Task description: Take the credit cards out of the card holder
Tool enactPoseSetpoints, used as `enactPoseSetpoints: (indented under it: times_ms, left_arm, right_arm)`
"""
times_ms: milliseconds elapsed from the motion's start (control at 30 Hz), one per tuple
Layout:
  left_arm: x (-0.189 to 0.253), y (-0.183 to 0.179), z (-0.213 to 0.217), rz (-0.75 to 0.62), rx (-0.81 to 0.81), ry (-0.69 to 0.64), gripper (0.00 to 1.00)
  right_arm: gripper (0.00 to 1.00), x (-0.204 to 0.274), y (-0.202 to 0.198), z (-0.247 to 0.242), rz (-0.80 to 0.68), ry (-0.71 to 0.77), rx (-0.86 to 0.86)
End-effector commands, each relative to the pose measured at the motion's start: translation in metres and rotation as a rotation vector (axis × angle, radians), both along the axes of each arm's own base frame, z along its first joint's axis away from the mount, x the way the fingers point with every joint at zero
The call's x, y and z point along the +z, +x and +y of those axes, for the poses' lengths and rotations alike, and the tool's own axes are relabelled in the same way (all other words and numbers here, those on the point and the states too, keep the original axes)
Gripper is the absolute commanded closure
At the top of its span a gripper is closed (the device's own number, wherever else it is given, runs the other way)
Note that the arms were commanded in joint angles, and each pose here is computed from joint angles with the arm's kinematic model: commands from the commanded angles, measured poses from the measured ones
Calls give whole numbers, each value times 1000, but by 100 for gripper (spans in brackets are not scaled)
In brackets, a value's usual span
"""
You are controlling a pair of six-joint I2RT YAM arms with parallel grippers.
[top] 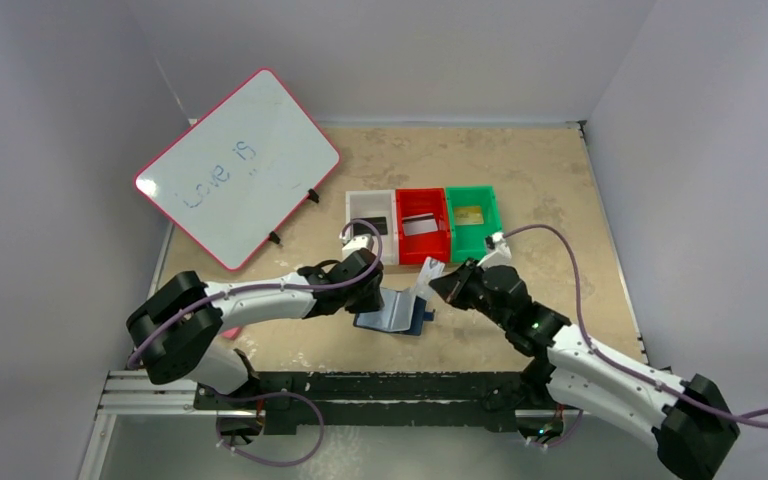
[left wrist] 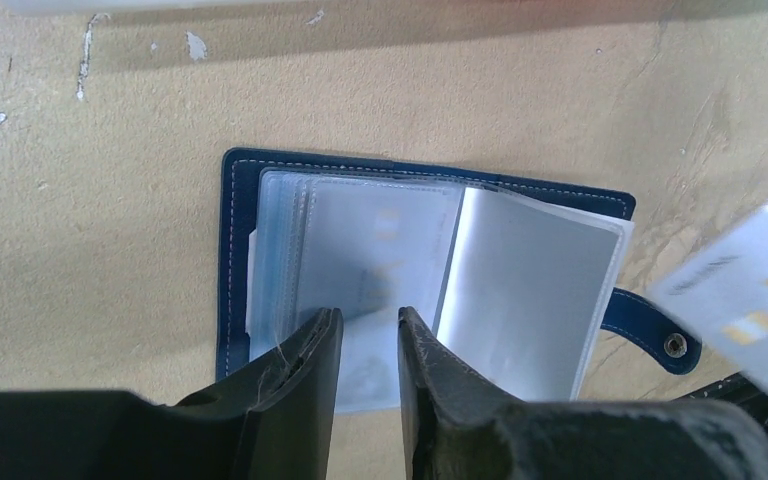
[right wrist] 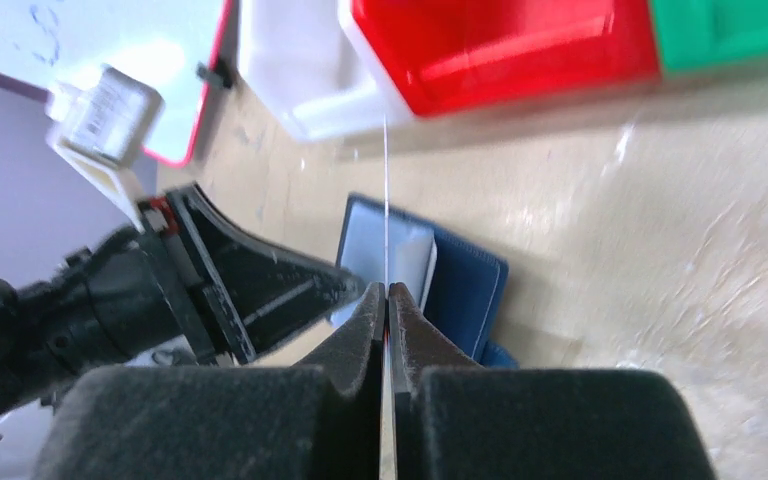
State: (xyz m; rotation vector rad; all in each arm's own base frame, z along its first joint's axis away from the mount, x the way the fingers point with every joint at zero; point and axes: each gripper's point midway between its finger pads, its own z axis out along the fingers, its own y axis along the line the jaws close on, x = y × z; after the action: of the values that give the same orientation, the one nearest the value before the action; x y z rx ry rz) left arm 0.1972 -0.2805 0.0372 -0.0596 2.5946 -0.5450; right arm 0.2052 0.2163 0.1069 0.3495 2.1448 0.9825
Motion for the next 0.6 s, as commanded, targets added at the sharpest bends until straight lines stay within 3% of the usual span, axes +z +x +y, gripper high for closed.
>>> enactPoseSetpoints:
  times_ms: [0,133,233,333,567]
  left_arm:
    - [21,6,-8,-48,-6,-36,72]
    - [27,7,-13,-55,-20,-55,70]
    - [33,8,-16,-63,-30,-64,68]
    - [37,9,-16,-71,-30,-70,68]
    - [42,6,-8,-78,-32,-56,68]
  right_arm:
    - [100,53,30,-34,-242,-189,-110]
    - [100,87,50,-59,-366,-360,-193]
    - [100,96,66,-65,-287,-418,-257]
    - [100,84,88,-49,-163,-410,-214]
    - [100,76,120,-27,-134,-520,-136]
